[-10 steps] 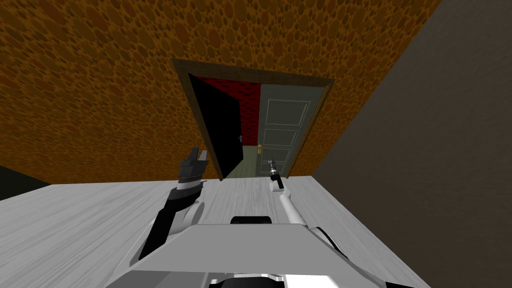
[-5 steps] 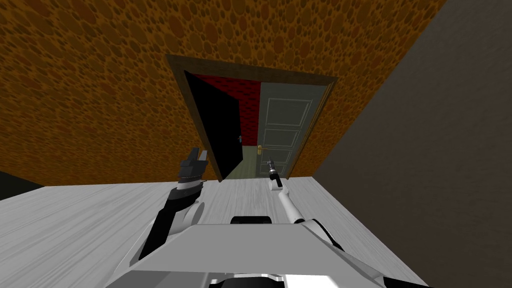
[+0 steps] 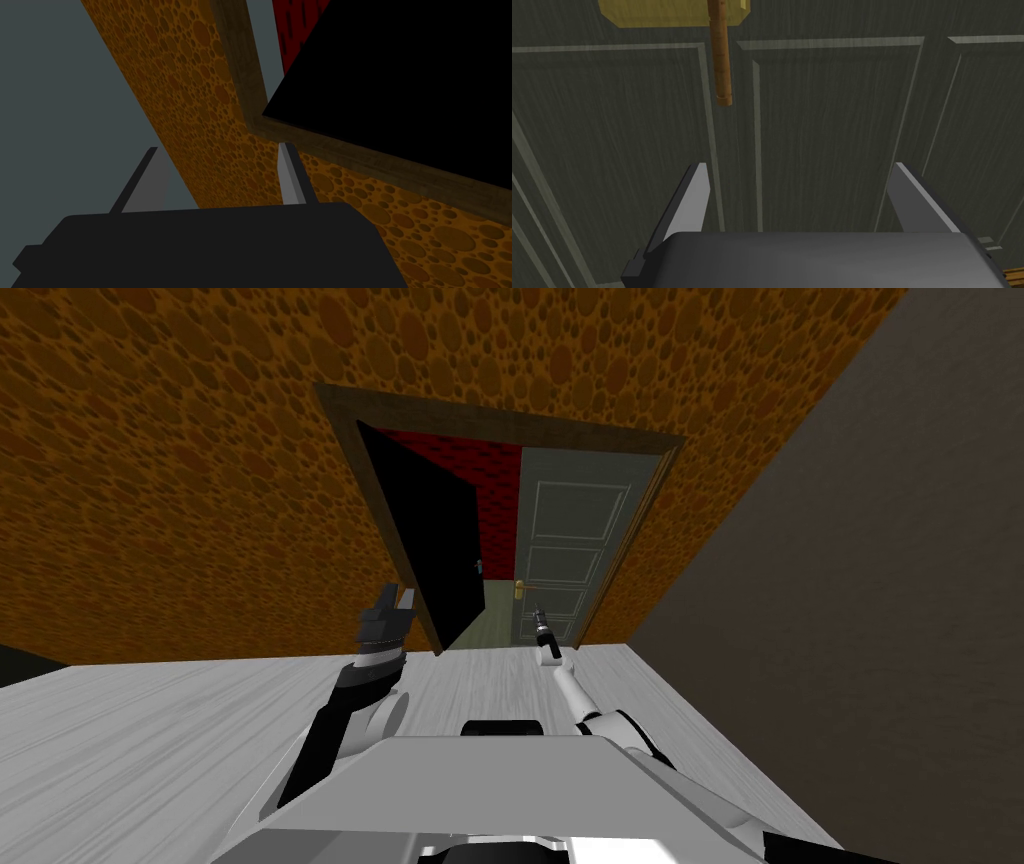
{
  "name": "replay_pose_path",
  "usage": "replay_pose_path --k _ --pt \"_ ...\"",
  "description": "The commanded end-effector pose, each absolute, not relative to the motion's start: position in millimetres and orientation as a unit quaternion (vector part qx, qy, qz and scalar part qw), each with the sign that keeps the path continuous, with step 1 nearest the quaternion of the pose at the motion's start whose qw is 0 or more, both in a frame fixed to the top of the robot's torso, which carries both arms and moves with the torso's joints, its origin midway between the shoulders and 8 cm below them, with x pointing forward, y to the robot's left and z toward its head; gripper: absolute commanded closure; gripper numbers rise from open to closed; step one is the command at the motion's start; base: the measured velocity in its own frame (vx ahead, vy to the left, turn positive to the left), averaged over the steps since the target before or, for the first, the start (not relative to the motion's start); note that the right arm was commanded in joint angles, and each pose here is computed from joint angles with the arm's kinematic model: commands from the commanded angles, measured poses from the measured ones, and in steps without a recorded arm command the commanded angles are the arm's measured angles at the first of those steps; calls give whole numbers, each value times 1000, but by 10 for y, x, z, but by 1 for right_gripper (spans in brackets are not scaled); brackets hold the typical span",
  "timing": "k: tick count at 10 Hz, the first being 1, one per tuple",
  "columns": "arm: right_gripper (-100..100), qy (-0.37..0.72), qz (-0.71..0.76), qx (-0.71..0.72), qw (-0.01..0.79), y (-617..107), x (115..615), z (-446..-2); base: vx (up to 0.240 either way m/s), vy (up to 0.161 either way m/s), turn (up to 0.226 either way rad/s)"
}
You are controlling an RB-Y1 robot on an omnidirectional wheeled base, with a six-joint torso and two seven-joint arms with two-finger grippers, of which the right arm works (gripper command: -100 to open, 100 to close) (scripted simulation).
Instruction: Push the door open
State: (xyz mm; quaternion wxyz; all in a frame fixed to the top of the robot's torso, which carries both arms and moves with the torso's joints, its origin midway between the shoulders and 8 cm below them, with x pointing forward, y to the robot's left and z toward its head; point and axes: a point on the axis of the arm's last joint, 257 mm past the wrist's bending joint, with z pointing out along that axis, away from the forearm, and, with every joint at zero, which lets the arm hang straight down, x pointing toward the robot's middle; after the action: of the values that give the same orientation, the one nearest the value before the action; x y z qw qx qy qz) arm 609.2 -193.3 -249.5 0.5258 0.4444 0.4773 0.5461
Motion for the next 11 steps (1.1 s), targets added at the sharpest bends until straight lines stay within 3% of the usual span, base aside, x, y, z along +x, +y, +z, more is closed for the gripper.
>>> replay_pose_path --k 1,11 --pt "-100 483 542 451 520 -1919 6132 -2565 70 -11 -5" --pt "-100 512 517 482 488 -1781 6311 -2898 94 -6 -4"
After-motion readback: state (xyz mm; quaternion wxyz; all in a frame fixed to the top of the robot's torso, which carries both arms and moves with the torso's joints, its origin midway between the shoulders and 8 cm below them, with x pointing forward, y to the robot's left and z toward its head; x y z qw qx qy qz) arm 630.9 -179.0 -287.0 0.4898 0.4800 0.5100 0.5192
